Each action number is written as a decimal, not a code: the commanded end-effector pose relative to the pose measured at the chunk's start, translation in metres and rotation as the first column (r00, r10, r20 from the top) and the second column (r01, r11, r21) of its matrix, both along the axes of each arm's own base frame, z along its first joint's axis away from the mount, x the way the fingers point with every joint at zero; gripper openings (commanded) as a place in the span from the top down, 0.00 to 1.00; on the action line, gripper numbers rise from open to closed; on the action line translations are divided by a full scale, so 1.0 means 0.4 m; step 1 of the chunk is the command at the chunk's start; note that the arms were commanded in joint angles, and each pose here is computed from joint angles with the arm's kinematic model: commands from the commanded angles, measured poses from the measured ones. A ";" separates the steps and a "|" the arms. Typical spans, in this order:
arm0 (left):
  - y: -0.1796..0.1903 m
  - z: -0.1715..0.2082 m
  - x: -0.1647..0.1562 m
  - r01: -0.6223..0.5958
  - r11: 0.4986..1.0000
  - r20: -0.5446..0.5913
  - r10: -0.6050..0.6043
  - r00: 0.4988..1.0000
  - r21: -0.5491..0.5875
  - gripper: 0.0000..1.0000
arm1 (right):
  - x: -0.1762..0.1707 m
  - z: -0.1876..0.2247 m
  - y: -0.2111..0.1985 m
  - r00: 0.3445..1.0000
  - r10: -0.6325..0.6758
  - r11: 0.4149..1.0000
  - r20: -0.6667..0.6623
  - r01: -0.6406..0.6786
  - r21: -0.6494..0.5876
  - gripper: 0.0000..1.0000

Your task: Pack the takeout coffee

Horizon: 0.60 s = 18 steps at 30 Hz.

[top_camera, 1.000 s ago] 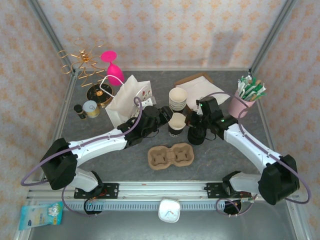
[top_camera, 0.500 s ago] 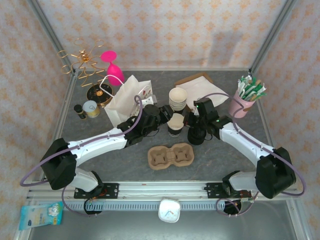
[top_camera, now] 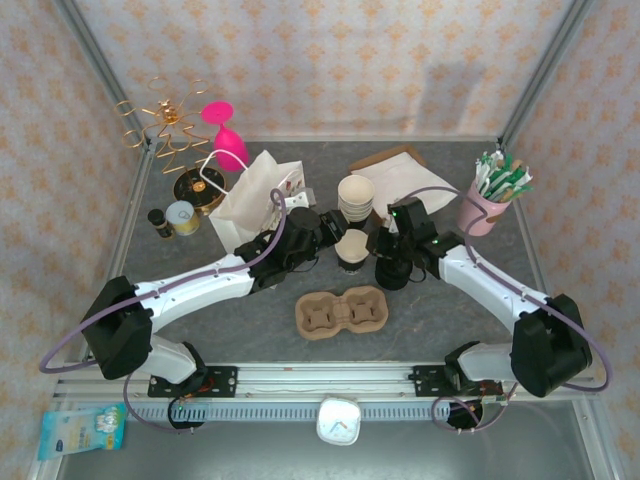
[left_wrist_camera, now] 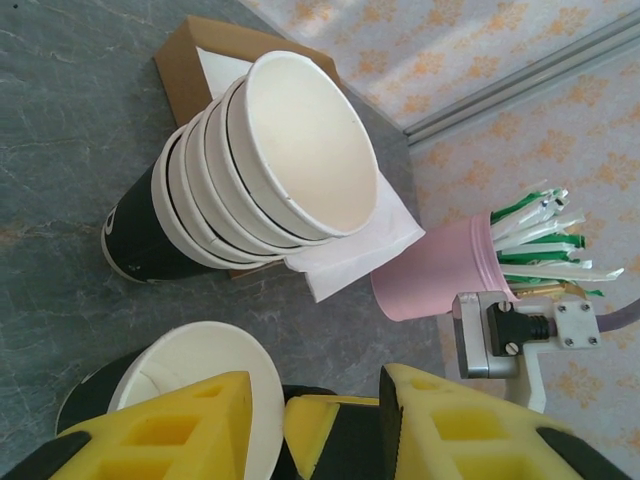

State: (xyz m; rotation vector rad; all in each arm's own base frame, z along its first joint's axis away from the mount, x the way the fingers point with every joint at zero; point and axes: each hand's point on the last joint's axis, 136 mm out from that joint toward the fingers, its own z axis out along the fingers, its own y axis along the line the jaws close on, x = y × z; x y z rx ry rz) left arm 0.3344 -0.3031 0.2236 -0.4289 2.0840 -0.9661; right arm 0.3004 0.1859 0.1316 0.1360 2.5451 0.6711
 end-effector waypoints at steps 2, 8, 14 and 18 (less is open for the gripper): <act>-0.010 0.019 0.000 0.023 0.999 0.016 -0.023 1.000 0.040 0.62 | 0.014 0.090 -0.035 0.997 -0.043 0.997 0.062 0.047 -0.064 0.75; -0.007 0.026 -0.013 0.061 0.995 0.035 -0.064 0.997 0.081 0.61 | -0.017 0.128 -0.151 0.983 -0.167 0.954 0.078 0.181 -0.239 0.60; -0.023 0.016 -0.020 0.112 0.986 0.016 -0.115 0.993 0.123 0.60 | -0.071 0.074 -0.204 0.980 -0.199 0.916 -0.022 0.178 -0.358 0.37; -0.022 0.004 -0.024 0.118 0.985 0.011 -0.120 0.993 0.124 0.59 | -0.091 0.032 -0.188 0.979 -0.189 0.929 -0.080 0.152 -0.337 0.25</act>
